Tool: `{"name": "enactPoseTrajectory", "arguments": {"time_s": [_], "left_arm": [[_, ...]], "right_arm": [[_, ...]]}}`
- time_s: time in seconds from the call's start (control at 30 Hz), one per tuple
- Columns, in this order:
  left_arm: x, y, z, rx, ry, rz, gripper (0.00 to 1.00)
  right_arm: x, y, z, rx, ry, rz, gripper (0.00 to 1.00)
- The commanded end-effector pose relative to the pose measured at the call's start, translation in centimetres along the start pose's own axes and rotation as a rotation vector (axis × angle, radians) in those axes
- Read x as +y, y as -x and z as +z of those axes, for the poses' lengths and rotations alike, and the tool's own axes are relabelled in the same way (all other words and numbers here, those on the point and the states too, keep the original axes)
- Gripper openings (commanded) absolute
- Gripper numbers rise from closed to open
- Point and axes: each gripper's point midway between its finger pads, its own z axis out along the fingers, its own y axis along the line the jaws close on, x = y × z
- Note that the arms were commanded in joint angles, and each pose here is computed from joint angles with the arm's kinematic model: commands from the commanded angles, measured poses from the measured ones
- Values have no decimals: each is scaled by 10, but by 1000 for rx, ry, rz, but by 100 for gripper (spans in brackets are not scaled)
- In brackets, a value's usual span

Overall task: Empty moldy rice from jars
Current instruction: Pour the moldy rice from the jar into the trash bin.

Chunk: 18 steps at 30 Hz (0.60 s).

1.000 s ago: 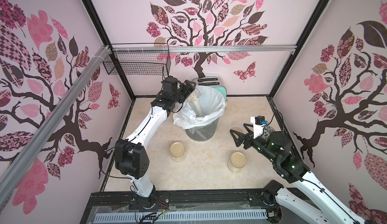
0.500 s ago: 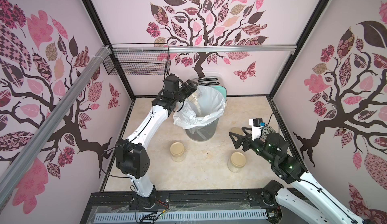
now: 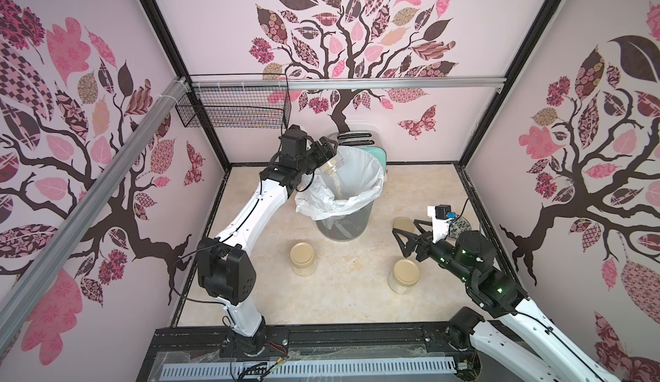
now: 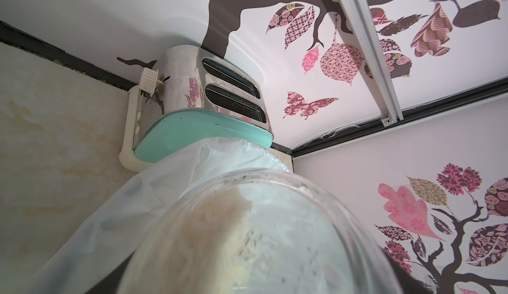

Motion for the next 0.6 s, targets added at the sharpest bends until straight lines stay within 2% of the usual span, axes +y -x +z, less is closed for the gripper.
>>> {"name": "enactPoseTrajectory", "arguments": {"time_s": [0.0,0.17,0.57], "left_arm": [[-44,29,-25,-105,-95,80,62],[-44,29,-28,-112,-88,89,63],[-56,33,-36,-166,-61,224,63]], "right_arm": [[1,0,-2,-4,12,10,100],[1,-2,-3,2,8,23,99],[-2,-13,-1,14,14,20,100]]}}
